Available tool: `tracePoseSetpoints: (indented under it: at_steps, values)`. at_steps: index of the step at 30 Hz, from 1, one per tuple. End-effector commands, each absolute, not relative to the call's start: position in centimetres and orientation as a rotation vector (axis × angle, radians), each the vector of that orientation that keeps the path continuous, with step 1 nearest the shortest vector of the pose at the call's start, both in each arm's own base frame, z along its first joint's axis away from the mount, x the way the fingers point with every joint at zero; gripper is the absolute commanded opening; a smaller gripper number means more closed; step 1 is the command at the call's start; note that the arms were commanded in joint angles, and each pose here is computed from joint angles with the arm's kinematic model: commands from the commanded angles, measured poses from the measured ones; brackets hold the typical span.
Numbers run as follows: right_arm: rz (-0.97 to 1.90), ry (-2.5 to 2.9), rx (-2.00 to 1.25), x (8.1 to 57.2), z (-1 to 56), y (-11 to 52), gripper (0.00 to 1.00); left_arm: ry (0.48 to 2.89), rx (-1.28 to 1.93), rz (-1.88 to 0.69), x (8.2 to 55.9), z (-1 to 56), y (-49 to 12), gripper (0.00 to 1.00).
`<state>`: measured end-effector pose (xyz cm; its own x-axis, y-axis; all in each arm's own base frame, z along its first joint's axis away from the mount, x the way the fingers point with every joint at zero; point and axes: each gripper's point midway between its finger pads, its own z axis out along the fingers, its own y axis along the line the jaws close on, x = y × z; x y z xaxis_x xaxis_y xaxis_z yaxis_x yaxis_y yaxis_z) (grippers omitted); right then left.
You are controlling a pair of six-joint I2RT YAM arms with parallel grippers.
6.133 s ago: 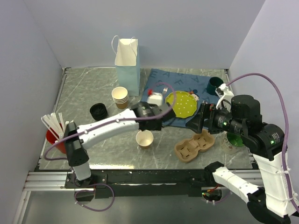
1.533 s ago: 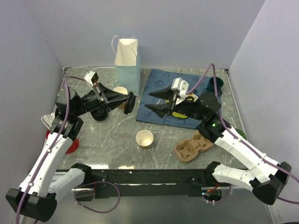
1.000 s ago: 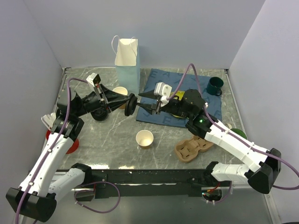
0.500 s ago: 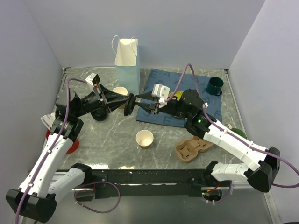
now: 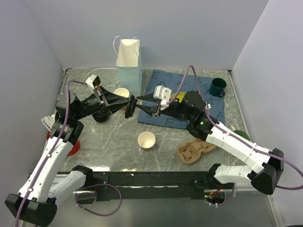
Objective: Pack the takeout coffee
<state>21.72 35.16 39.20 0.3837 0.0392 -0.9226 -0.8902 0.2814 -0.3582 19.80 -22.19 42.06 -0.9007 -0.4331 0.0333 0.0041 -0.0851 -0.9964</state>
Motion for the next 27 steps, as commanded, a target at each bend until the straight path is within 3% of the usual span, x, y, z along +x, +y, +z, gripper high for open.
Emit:
tracePoseSetpoints:
  at_steps: [1,7,11,14,18,27]
  values:
    - [0.765,0.855,-1.046,20.9,43.7,34.8,0.41,1.9,-0.523,-2.099,19.1,42.8,-22.1,0.06]
    - [0.77,0.859,-1.049,20.8,43.7,35.0,0.34,1.899,-0.526,-2.1,19.1,42.9,-22.1,0.07]
    - [0.765,0.868,-1.029,21.0,43.9,34.8,0.1,1.903,-0.529,-2.097,19.2,42.7,-22.1,0.08]
    - [0.778,0.897,-1.026,20.9,44.0,34.7,0.0,1.892,-0.529,-2.085,19.3,42.6,-22.0,0.21]
    - [0.793,0.969,-1.007,21.0,43.5,34.2,0.0,1.877,-0.55,-2.051,19.9,42.5,-21.9,0.4]
    - [0.805,1.273,-0.953,20.5,40.2,31.4,0.0,1.851,-0.433,-1.879,23.6,44.2,-22.2,0.64]
